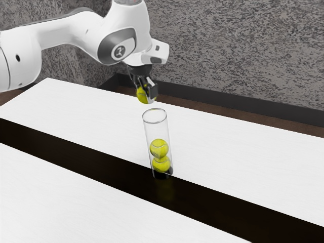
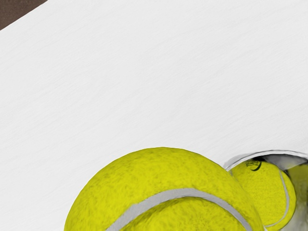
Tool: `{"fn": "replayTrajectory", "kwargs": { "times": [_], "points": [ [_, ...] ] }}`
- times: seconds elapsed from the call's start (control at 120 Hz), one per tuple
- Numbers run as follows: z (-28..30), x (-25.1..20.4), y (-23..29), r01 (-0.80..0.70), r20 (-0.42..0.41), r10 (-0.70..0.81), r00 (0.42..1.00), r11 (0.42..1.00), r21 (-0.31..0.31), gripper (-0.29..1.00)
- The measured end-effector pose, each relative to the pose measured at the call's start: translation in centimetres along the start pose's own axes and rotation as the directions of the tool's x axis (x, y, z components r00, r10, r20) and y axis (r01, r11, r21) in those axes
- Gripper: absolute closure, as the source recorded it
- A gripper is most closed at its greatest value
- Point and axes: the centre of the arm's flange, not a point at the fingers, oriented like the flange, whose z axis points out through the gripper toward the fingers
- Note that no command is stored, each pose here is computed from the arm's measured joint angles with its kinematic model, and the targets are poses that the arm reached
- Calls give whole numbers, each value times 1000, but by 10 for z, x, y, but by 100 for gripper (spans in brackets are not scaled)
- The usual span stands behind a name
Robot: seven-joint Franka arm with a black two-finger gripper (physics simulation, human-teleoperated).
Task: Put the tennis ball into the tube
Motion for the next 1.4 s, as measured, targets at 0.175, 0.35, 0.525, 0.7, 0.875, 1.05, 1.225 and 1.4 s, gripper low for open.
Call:
{"fn": "replayTrajectory", "kwargs": {
  "times": [0.175, 0.35, 0.525, 0.7, 0.875, 1.05, 1.225, 1.4],
  "points": [
    [3, 4, 25, -6, 8, 6, 1000, 1000, 0, 48],
    [-1, 8, 46, -1, 7, 1, 1000, 1000, -2, 48],
    [-7, 11, 69, -3, 16, 3, 1000, 1000, 7, 48],
    [1, 2, 53, 59, 62, -60, 996, 998, 16, 48],
    [2, 0, 56, 79, 82, -79, 994, 997, 9, 34],
    [0, 0, 57, 89, 86, -89, 992, 996, -1, 17],
    [-7, -16, 7, 186, 90, -184, 979, 982, -13, 8],
    [-44, -142, -185, 533, 144, -529, 836, 846, 16, 3]
  ]
}}
